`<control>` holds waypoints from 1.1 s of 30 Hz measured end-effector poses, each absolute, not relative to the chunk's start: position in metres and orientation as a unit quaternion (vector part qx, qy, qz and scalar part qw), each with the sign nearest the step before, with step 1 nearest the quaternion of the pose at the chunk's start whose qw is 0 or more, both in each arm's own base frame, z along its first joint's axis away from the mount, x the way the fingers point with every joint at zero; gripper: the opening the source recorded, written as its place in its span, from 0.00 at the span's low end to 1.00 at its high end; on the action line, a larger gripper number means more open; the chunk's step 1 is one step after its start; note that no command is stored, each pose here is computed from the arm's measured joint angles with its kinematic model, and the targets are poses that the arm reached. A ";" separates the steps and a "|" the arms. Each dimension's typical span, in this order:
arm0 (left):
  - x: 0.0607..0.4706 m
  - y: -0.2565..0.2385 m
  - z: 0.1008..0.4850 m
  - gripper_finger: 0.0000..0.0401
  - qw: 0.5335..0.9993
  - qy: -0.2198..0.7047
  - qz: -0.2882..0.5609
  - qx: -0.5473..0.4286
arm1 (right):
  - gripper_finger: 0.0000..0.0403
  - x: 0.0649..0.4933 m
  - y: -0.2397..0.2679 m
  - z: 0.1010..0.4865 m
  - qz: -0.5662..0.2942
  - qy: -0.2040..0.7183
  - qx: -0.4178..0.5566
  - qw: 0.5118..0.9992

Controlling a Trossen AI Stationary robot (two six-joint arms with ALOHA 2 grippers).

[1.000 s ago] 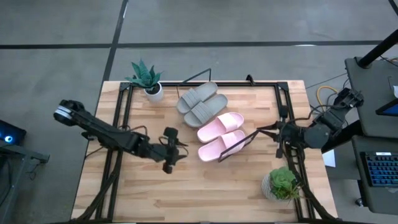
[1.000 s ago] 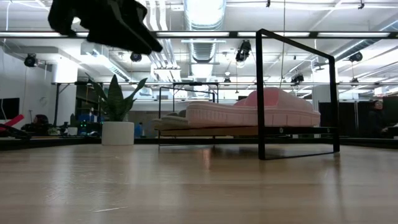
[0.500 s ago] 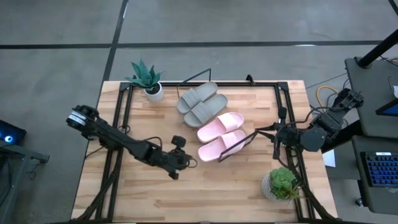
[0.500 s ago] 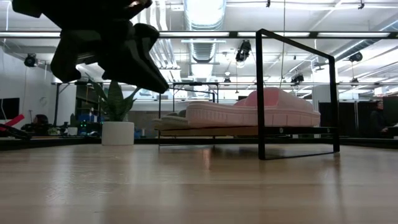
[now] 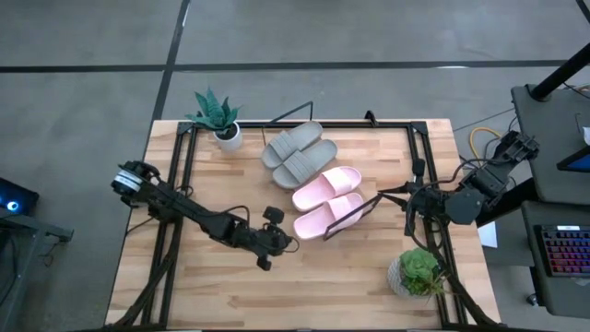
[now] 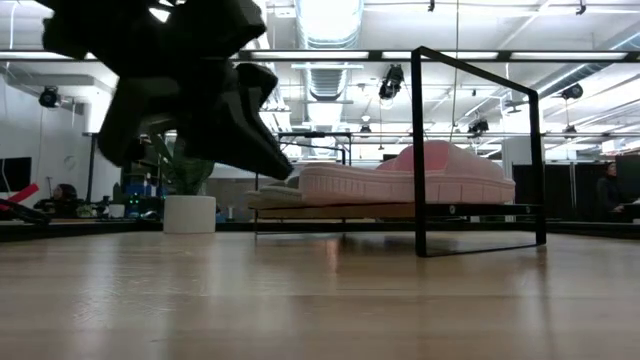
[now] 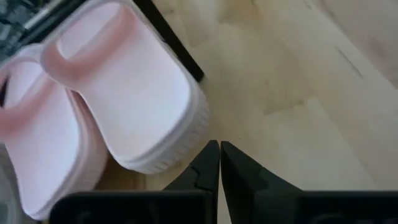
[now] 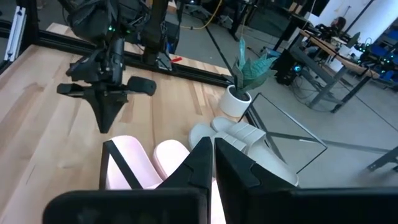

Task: Pick and place slides into the shelf
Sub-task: Put the pink slide on the shelf

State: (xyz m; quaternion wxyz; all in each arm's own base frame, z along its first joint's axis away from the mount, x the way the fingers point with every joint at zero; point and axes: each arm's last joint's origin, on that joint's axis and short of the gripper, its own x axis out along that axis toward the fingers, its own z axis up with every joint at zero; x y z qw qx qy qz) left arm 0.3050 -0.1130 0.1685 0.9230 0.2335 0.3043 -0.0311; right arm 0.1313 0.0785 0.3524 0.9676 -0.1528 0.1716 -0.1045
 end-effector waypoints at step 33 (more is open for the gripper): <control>0.323 -0.101 0.177 0.00 0.942 0.232 -0.021 0.241 | 0.02 0.131 0.078 0.352 -0.107 0.171 -0.157 0.967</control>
